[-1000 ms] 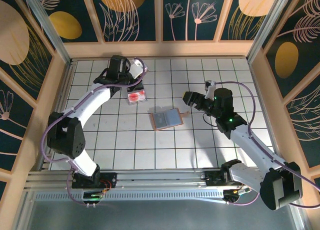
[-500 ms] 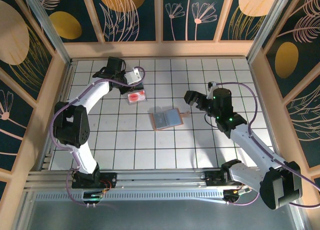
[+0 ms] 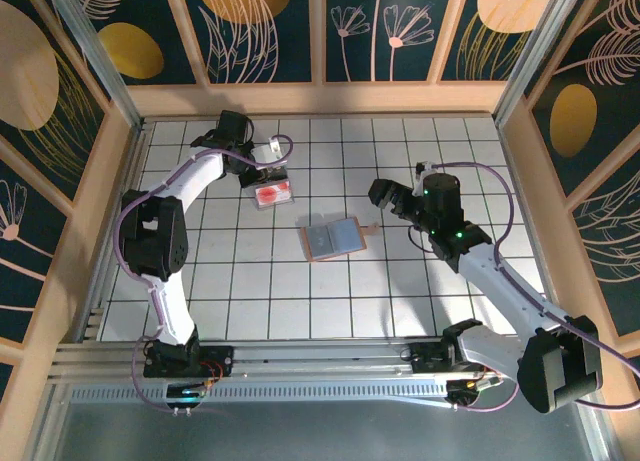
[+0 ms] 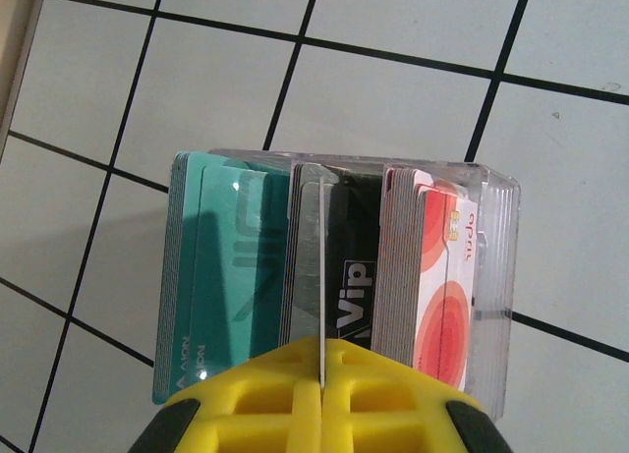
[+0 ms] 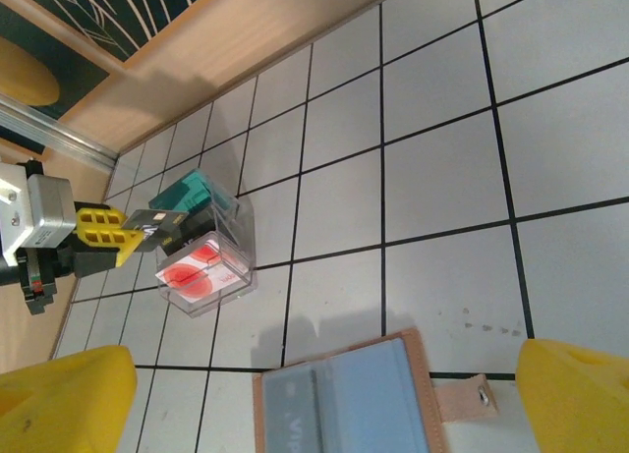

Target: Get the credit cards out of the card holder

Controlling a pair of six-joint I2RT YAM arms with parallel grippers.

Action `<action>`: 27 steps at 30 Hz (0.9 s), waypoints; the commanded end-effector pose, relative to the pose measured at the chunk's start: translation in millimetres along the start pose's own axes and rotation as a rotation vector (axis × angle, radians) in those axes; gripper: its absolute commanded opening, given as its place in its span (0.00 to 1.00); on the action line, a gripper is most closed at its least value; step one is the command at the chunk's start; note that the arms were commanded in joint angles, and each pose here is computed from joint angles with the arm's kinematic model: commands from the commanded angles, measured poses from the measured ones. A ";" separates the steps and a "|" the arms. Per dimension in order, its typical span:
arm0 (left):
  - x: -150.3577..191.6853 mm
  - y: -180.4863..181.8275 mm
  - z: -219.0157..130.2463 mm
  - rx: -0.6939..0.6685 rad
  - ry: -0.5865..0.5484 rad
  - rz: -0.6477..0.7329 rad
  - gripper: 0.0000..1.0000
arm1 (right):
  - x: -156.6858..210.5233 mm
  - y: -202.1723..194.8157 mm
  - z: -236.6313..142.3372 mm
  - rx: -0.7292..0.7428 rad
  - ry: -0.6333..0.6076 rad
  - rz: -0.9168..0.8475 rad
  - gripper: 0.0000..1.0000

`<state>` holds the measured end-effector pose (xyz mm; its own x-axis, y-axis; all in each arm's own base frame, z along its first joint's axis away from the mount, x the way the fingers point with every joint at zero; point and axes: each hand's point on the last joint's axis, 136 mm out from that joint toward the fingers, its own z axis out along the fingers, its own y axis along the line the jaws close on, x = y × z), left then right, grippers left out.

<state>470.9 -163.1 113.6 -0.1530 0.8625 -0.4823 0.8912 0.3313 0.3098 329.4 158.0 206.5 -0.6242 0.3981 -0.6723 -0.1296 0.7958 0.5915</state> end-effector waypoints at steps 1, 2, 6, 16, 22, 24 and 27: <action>1.7 0.5 2.9 0.040 -0.006 0.016 0.00 | -12.5 2.7 -0.4 0.018 -0.030 0.013 0.99; 2.9 0.5 4.6 0.046 -0.002 0.015 0.00 | -12.7 1.8 0.3 0.024 -0.030 0.016 0.99; 6.9 -0.4 11.4 0.068 0.015 0.011 0.00 | -13.8 -0.2 1.6 0.036 -0.031 0.019 0.99; 17.0 3.4 23.9 0.080 0.059 -0.006 0.00 | -15.0 -1.9 2.0 0.050 -0.033 0.024 0.99; 21.2 4.9 29.9 0.102 0.092 -0.030 0.00 | -13.8 0.7 3.6 0.034 -0.028 0.029 0.99; 21.6 6.7 30.7 0.103 0.099 -0.042 0.01 | -13.4 1.0 4.2 0.029 -0.025 0.031 0.99; 19.8 8.2 30.6 0.104 0.097 -0.054 0.05 | -12.4 2.6 5.2 0.021 -0.020 0.031 0.99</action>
<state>486.0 -161.5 86.9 -0.2102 0.8757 -0.4347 0.9206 0.3269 0.2134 335.1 154.5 198.4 -0.6316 0.4168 -0.6537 -0.0780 0.8047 0.5885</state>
